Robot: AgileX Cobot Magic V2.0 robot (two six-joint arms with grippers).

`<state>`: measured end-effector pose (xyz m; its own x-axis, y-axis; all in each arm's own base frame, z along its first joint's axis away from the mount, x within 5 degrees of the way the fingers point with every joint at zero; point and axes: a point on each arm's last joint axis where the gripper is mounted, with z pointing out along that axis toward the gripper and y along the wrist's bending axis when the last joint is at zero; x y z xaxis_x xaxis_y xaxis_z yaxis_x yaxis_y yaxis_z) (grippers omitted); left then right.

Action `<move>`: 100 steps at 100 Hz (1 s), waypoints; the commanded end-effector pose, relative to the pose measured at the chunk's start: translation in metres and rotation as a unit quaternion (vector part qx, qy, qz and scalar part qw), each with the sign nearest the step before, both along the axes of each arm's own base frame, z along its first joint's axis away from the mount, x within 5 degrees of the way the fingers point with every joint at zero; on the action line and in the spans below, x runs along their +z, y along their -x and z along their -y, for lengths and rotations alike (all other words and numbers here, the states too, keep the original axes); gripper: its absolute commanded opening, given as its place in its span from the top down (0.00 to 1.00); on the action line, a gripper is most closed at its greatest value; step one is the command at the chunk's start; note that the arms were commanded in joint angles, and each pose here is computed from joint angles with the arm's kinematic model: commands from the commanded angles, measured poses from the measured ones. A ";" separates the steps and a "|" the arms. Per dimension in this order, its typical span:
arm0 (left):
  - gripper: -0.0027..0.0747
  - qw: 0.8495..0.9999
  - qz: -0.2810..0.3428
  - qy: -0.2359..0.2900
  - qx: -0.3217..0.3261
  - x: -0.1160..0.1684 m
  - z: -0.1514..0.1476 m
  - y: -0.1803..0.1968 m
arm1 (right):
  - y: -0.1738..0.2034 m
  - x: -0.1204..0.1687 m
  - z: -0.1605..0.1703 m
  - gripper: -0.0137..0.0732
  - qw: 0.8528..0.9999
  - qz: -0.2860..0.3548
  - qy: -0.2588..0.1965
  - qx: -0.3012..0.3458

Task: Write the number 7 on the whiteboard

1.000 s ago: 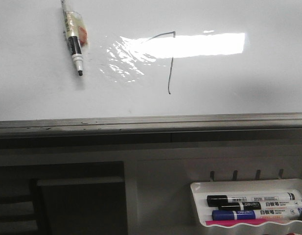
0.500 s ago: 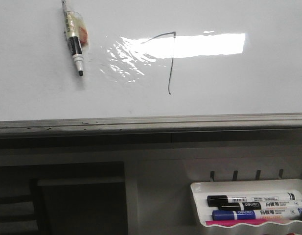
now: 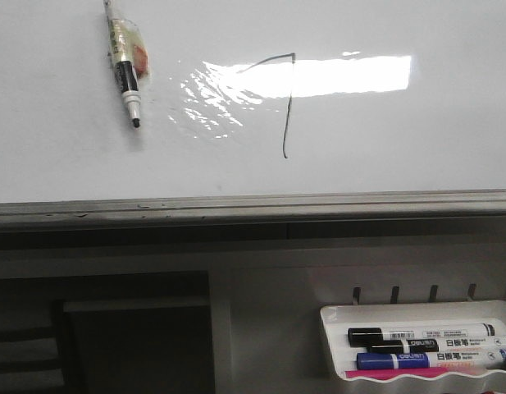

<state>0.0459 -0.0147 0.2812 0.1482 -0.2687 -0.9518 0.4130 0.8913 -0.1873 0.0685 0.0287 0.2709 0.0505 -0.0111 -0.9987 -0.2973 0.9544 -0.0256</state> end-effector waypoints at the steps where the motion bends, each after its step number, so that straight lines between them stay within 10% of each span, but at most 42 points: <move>1: 0.99 1.000 0.002 0.013 0.004 0.008 -0.001 0.000 | -0.001 0.009 0.002 0.92 1.000 0.013 -0.015 -0.013; 88: 0.99 1.000 -0.002 0.012 0.004 0.005 -0.001 0.000 | -0.001 0.009 0.002 0.92 1.000 0.013 -0.015 -0.012; 100: 0.99 0.996 0.041 -0.074 0.017 0.006 0.001 0.000 | -0.001 0.009 0.002 0.92 1.000 0.013 -0.015 -0.012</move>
<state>0.0465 -0.0148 0.2794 0.1635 -0.2303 -0.9593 0.4037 0.9028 -0.1480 0.0690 0.0269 0.2713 0.0544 -0.0111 -0.9985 -0.2784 0.9601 -0.0258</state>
